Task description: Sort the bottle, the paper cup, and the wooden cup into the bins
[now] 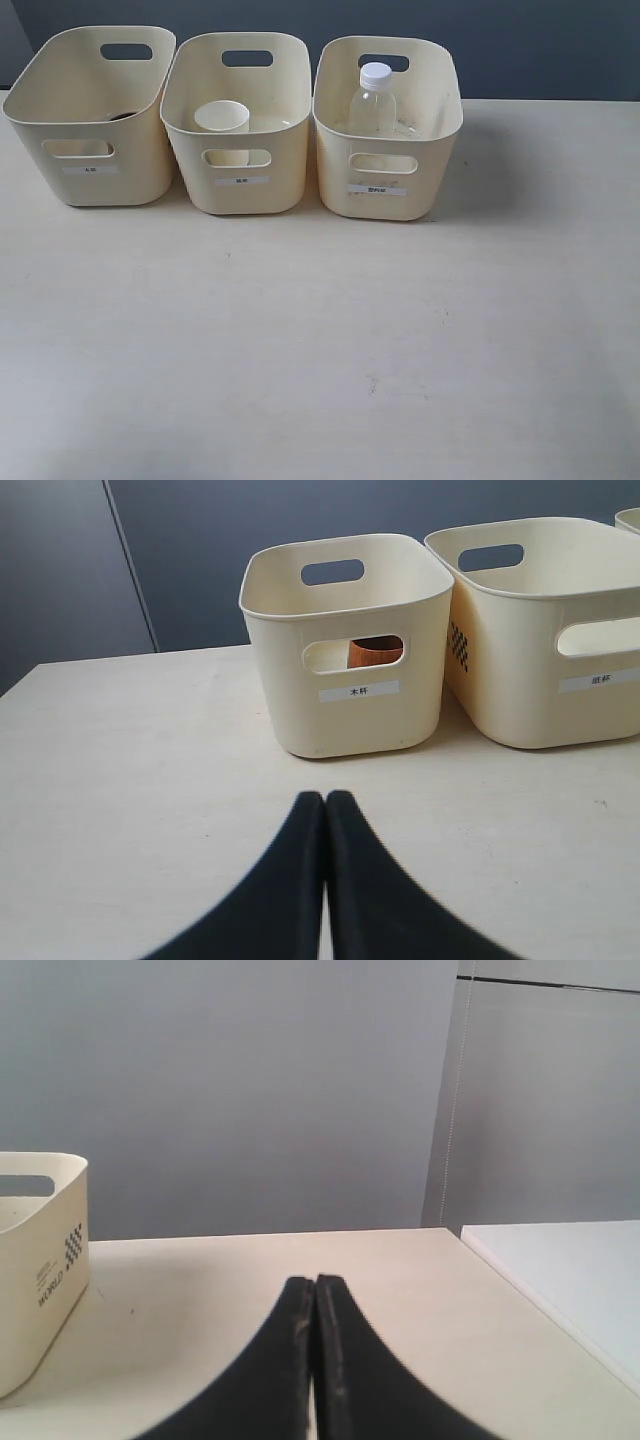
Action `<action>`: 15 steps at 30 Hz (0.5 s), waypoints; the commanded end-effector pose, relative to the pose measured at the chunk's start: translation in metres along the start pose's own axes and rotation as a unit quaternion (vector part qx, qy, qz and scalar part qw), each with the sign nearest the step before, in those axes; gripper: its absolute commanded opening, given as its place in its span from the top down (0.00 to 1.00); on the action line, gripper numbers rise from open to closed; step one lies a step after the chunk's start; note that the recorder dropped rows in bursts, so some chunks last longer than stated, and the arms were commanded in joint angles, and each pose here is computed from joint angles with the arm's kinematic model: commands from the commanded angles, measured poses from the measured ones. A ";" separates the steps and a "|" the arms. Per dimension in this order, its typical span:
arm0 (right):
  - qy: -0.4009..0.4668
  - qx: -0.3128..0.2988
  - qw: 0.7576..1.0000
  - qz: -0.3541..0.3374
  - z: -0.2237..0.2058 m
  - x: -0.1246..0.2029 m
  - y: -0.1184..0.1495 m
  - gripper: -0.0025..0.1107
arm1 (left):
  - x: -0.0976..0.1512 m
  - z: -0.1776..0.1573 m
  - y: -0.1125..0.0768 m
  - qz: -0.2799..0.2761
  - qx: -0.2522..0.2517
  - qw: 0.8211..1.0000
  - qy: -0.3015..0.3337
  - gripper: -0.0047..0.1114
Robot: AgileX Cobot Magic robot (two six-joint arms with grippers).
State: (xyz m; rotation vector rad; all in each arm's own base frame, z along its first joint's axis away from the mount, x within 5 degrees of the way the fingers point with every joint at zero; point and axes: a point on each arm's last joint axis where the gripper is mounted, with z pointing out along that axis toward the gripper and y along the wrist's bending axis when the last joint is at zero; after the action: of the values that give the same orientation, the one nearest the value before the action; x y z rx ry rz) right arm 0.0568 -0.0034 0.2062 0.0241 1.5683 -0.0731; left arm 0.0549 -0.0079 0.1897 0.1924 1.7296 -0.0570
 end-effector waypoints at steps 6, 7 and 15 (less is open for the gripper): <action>0.019 0.000 0.999 0.041 -0.001 0.004 0.000 0.98 | -0.002 0.000 0.000 -0.001 0.001 1.000 -0.009 0.96; 0.019 0.000 0.999 0.044 -0.001 0.004 0.000 0.98 | -0.002 0.000 0.000 -0.001 0.001 1.000 -0.009 0.96; 0.020 0.001 0.999 0.046 -0.001 0.004 0.000 0.98 | -0.002 0.000 0.000 -0.001 0.001 1.000 -0.009 0.96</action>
State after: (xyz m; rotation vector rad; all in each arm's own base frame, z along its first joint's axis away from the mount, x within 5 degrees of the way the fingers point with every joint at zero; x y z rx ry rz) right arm 0.0568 -0.0030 0.2022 0.0988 1.6088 0.0064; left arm 0.0549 -0.0079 0.1897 0.1924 1.7296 -0.0570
